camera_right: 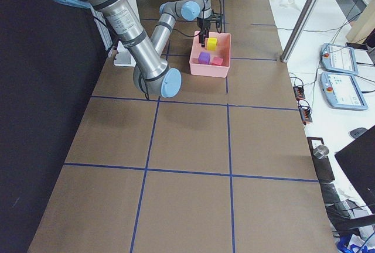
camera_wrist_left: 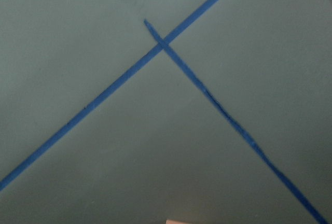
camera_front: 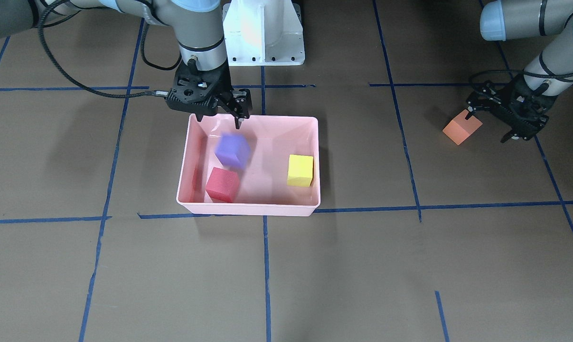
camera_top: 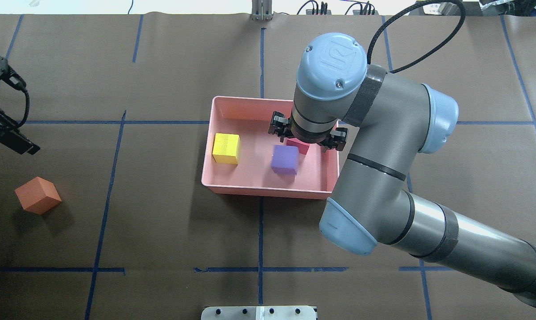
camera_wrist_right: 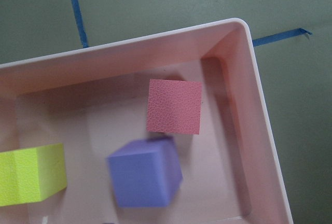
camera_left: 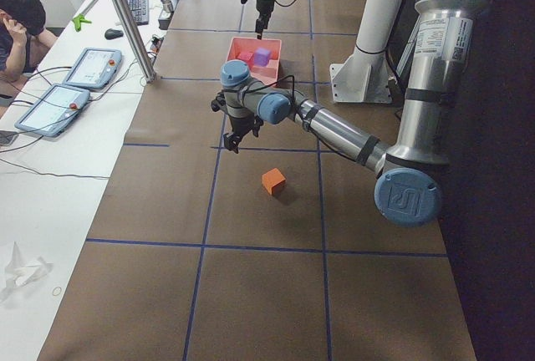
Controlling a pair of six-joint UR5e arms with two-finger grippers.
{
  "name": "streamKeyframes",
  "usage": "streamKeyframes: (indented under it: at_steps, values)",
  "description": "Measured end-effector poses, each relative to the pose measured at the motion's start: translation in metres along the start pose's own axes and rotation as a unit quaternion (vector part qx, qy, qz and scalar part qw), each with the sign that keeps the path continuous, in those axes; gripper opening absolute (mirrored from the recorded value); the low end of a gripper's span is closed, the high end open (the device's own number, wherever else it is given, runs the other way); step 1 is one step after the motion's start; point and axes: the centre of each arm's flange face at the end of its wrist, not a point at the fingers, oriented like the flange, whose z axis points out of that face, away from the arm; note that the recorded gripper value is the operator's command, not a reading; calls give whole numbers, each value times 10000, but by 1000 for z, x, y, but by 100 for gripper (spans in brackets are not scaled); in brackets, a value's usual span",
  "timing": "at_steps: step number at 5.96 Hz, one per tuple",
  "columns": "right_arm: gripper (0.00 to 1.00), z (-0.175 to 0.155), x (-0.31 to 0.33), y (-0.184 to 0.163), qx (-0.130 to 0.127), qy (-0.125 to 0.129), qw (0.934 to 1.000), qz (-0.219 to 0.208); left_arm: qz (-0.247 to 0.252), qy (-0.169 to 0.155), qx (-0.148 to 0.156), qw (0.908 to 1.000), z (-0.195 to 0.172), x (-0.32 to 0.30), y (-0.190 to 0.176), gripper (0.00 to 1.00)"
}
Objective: Place blocks into pink bin with both arms
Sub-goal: 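Drop the purple cube into the bin while the left arm reaches out, then grasp the orange cube with the left gripper while the right arm withdraws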
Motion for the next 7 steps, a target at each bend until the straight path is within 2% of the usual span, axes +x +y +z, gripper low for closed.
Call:
streamKeyframes:
  at_steps: [1,3,5,7]
  values:
    - [100,-9,19,-8,-61,-49,9998,-157,93,-19,122,9999,8,-6,24,100]
    - [100,-35,96,-51,-153,-137,9973,-711,321,-49,357,9988,20,-12,66,100]
    - [100,-52,163,-71,-180,-161,9918,-1254,279,-103,496,9983,49,-2,79,100]
    - [100,-60,219,-92,-257,-125,9858,-1652,268,-127,507,9983,91,18,81,100]
